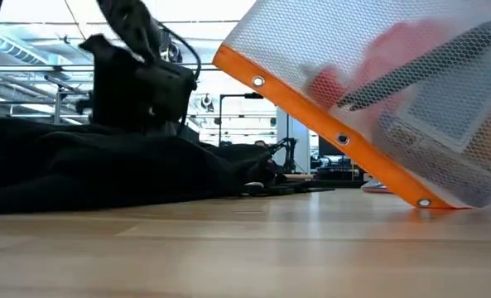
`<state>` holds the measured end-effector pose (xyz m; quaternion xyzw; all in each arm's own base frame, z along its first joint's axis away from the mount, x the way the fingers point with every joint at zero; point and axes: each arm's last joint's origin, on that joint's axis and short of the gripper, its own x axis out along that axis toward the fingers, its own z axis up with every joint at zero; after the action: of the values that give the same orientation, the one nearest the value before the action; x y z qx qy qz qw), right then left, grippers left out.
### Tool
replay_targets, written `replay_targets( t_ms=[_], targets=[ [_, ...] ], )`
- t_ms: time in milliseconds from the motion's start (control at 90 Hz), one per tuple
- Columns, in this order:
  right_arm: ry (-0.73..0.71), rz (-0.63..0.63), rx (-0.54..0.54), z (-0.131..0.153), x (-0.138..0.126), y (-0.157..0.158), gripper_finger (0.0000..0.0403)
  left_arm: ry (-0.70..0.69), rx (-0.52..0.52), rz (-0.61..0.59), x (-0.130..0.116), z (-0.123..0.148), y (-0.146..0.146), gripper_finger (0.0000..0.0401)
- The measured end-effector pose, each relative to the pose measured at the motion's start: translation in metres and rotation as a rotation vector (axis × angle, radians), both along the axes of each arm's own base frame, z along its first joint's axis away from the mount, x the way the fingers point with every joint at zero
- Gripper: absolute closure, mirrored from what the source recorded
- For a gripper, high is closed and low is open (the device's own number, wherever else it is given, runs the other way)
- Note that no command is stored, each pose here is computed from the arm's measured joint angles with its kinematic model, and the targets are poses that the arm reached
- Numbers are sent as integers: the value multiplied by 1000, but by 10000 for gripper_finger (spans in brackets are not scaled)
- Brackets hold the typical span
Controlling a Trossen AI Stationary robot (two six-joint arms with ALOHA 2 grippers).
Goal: Unpack backpack
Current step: Put the zip bag into the black backpack
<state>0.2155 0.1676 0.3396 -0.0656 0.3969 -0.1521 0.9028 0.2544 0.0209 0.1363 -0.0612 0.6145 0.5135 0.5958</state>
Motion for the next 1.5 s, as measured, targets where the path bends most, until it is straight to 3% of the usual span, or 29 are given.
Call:
replay_targets(
  t_ms=[89,256,511,689,800,933,1144,1300,1500],
  targets=[
    [-1,-1,2,0,0,0,403,-48,-113,-24,-1,-15,-3,388],
    [-2,-2,4,0,0,0,403,-166,-167,-107,12,-17,-10,388],
    [1,0,1,0,0,0,403,-345,-283,-207,44,5,-31,388],
    [2,1,-1,0,0,0,403,-450,-403,-391,65,21,-60,388],
    [4,2,-3,0,0,0,403,-461,-407,-490,72,31,-73,388],
    [5,3,-5,0,0,0,403,-401,-353,-507,71,54,-78,393],
    [10,4,-11,0,-1,-1,403,-386,-146,-343,63,90,-80,396],
    [11,4,-11,-1,-1,0,403,-356,-89,-334,60,86,-78,394],
    [11,4,-12,-1,-1,0,403,-290,64,-272,56,65,-50,394]
  ],
)
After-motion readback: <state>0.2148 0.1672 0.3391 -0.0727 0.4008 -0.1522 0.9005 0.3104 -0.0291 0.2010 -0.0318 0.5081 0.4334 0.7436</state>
